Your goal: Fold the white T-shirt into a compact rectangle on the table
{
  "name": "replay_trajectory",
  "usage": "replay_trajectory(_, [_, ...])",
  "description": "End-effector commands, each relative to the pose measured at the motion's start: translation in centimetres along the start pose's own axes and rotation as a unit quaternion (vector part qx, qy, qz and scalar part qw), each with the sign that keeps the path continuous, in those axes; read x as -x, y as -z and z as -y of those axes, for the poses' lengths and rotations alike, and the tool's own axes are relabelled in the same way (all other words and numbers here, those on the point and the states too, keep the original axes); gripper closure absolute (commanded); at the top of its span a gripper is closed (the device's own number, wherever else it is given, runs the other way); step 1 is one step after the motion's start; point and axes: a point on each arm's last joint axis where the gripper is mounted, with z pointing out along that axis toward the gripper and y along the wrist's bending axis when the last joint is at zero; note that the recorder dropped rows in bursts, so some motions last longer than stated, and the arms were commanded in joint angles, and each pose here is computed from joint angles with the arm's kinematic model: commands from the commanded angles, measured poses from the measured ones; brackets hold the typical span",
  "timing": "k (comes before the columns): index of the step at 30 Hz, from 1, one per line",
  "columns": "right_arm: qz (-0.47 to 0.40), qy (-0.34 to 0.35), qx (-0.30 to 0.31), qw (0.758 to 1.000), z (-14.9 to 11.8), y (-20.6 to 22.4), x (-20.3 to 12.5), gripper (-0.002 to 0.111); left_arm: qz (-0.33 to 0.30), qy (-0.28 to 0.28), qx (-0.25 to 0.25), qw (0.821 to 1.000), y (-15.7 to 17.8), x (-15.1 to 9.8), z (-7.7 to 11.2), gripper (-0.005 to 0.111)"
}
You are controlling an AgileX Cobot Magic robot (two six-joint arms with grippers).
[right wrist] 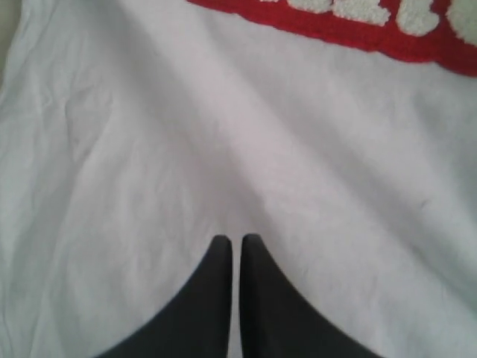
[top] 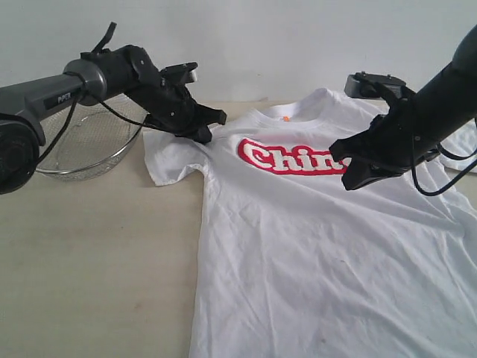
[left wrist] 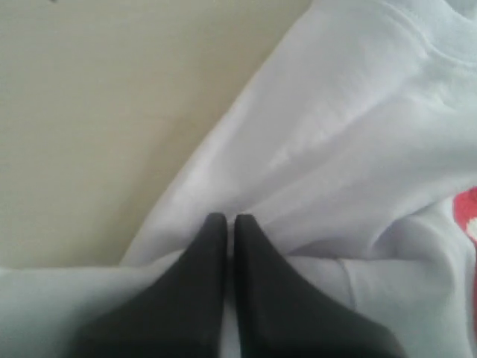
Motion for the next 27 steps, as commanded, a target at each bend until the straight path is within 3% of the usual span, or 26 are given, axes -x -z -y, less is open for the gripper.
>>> replay_trajectory(1, [0.005, 0.003, -0.002, 1.000, 0.0, 0.1, 0.1, 0.108, 0.000, 0.001, 0.031, 1.000, 0.3, 0.1, -2.3, 0.102])
replay_trajectory(4, [0.008, -0.002, -0.004, 1.000, 0.0, 0.1, 0.2, 0.108, -0.002, 0.008, 0.014, 1.000, 0.5, 0.3, -1.9, 0.102])
replay_trajectory(8, [-0.077, -0.028, 0.003, 0.997, -0.1, 0.0, -1.6, 0.108, -0.004, 0.008, -0.033, 0.999, 1.7, 0.9, -0.5, 0.102])
replay_trajectory(13, [-0.098, -0.021, 0.014, 0.995, -0.5, -0.2, -3.9, 0.108, 0.026, -0.007, -0.045, 0.999, 5.6, 2.9, 1.1, 0.102])
replay_trajectory(16, [-0.081, -0.024, 0.006, 0.996, -0.8, 0.5, -4.6, 0.108, 0.052, -0.024, -0.106, 0.993, 9.3, 4.4, 3.7, 0.102])
replay_trajectory(19, [-0.098, -0.023, 0.016, 0.995, -1.2, 0.9, -5.3, 0.108, 0.038, -0.049, -0.142, 0.988, 11.8, 4.6, 6.7, 0.102])
replay_trajectory(22, [-0.110, -0.033, 0.020, 0.993, -1.4, 0.8, -6.3, 0.108, -0.015, -0.077, -0.168, 0.983, 12.4, 3.4, 9.9, 0.102])
replay_trajectory(27, [-0.053, -0.043, -0.025, 0.997, -1.4, 2.3, -6.7, 0.108, -0.077, -0.108, -0.175, 0.976, 12.0, 0.4, 14.7, 0.102])
